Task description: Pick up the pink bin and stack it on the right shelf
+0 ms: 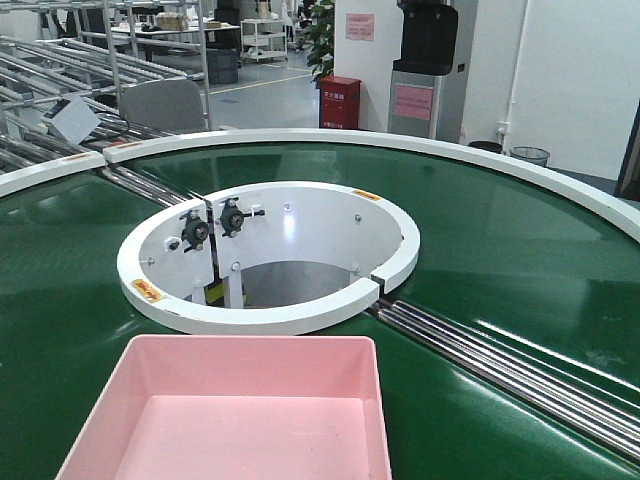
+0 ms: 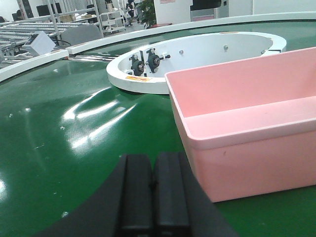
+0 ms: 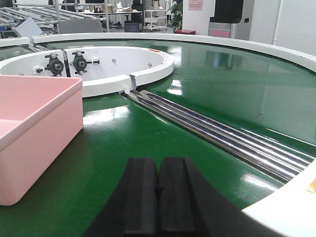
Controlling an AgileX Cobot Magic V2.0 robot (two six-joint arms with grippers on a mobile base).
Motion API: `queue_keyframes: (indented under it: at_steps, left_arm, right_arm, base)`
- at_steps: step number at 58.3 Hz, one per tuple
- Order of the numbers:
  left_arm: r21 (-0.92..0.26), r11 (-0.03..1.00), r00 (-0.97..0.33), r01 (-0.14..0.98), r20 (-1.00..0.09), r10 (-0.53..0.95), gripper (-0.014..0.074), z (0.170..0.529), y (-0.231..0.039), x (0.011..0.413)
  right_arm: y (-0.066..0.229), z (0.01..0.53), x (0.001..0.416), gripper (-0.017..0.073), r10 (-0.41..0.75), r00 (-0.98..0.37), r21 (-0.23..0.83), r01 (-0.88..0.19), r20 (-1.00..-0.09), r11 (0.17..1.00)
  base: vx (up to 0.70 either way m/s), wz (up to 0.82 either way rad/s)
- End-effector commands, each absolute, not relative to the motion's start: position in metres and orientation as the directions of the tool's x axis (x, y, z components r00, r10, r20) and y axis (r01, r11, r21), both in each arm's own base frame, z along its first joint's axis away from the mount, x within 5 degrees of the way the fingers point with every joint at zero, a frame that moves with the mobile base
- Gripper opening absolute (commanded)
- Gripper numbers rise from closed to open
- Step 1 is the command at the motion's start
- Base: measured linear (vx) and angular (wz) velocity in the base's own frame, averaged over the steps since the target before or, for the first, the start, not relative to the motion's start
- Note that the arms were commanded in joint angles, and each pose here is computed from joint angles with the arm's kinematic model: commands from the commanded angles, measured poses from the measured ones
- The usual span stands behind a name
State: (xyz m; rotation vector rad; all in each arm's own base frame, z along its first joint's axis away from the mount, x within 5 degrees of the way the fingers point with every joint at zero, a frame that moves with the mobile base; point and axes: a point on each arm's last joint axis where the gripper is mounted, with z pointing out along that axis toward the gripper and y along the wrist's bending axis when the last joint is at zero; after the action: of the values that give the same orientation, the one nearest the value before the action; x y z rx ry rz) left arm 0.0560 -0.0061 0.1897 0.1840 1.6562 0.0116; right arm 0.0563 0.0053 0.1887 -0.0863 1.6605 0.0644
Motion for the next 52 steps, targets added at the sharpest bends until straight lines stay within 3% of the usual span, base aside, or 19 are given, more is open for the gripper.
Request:
queue_keyframes:
  at_steps: [1,34,41,44,52]
  left_arm:
    - [0.108,0.989,-0.002,0.098,-0.994,0.108,-0.0008,0.193,-0.006,0.056]
    - [0.108,0.989,-0.002,0.098,-0.994,0.108,-0.0008,0.193,-0.006,0.056]
    - [0.109,0.99,0.048,0.09,-0.993,0.105,-0.0008,0.197,-0.005,0.056]
    - [0.108,0.99,0.073,0.085,-0.992,0.102,-0.0008,0.2,-0.005,0.056]
    - [0.054,0.996,0.262,0.066,-0.964,0.035,-0.0008,0.22,-0.004,0.052]
  right_arm:
    - [0.005,0.197,0.056,-0.0011,-0.016,0.01,-0.017,-0.087,-1.0,0.996]
    - [0.005,0.197,0.056,-0.0011,-0.016,0.01,-0.017,-0.087,-1.0,0.996]
    - [0.005,0.199,0.056,-0.0011,-0.015,0.024,-0.017,-0.087,-1.0,0.996]
    - [0.005,0.201,0.056,-0.0011,-0.013,0.045,-0.017,-0.087,-0.999,0.996]
    - [0.005,0.223,0.052,-0.0011,0.005,0.269,-0.019,-0.087,-0.963,0.996]
  base:
    - [0.0,0.0]
    - [0.0,0.0]
    - [0.0,0.0]
    - [0.0,0.0]
    - [0.0,0.0]
